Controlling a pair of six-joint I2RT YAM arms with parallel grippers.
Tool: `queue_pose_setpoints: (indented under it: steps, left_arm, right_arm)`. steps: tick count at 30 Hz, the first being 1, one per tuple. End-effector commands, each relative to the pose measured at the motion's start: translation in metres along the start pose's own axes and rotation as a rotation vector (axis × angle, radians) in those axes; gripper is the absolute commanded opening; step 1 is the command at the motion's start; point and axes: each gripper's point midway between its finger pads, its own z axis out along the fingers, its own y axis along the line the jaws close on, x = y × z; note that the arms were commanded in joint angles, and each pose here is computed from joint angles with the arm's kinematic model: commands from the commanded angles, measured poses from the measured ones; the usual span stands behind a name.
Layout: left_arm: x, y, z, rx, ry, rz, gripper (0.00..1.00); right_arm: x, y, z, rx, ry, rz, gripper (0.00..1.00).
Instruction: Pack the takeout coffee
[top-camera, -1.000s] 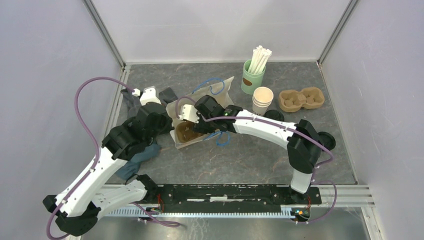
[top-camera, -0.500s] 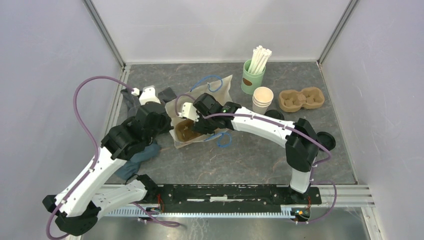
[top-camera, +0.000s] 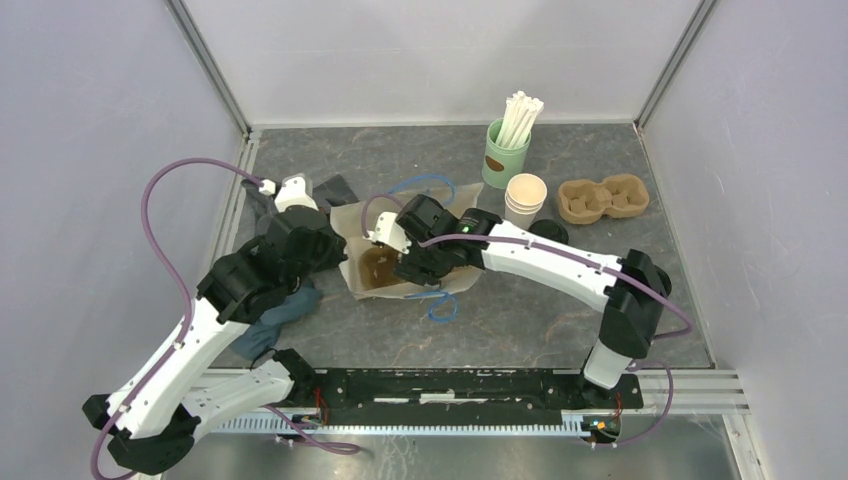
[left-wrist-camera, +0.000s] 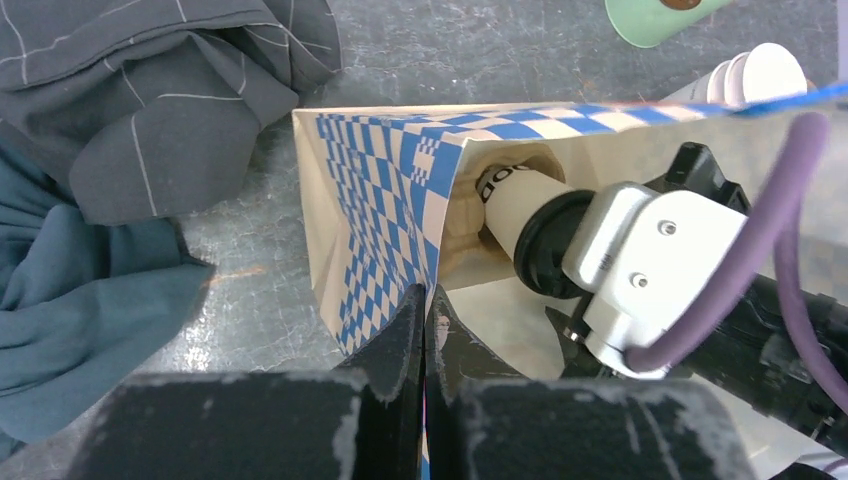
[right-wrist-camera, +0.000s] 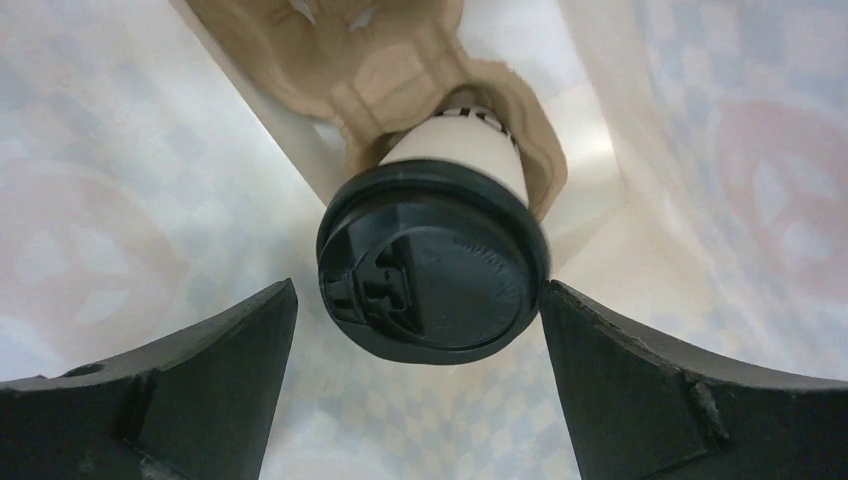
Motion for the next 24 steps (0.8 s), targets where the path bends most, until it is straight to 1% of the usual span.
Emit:
queue_pose_setpoints:
  steps: [1,8,13,17,21,24]
  left_arm:
    - [-0.005,-0.016,-0.004,0.071,-0.006,-0.071,0.02]
    - [0.003,-0.026,0.002,0.088,0.041,-0.088,0.02]
    - [0.008,-0.028,0.005,0.086,0.063,-0.103,0.02]
    - [0.012,-0.027,0.006,0.079,0.073,-0.111,0.02]
    - [0.012,-0.028,0.008,0.079,0.079,-0.113,0.02]
    - [0.011,-0.03,0.009,0.075,0.08,-0.099,0.02]
  right_arm:
    - [-0.002,0.007,-0.03,-0.012,-0.032,0.054,0.98]
    - [-0.005,0.012,-0.065,0.003,-0.075,0.084,0.98]
    - [-0.016,0.006,-0.101,0.022,-0.15,0.139,0.98]
    - [-0.035,0.002,-0.142,0.009,-0.277,0.181,0.98]
    - [-0.06,0.003,-0.186,-0.042,-0.457,0.203,0.86]
    - [-0.078,-0.004,-0.225,-0.038,-0.621,0.231,0.83]
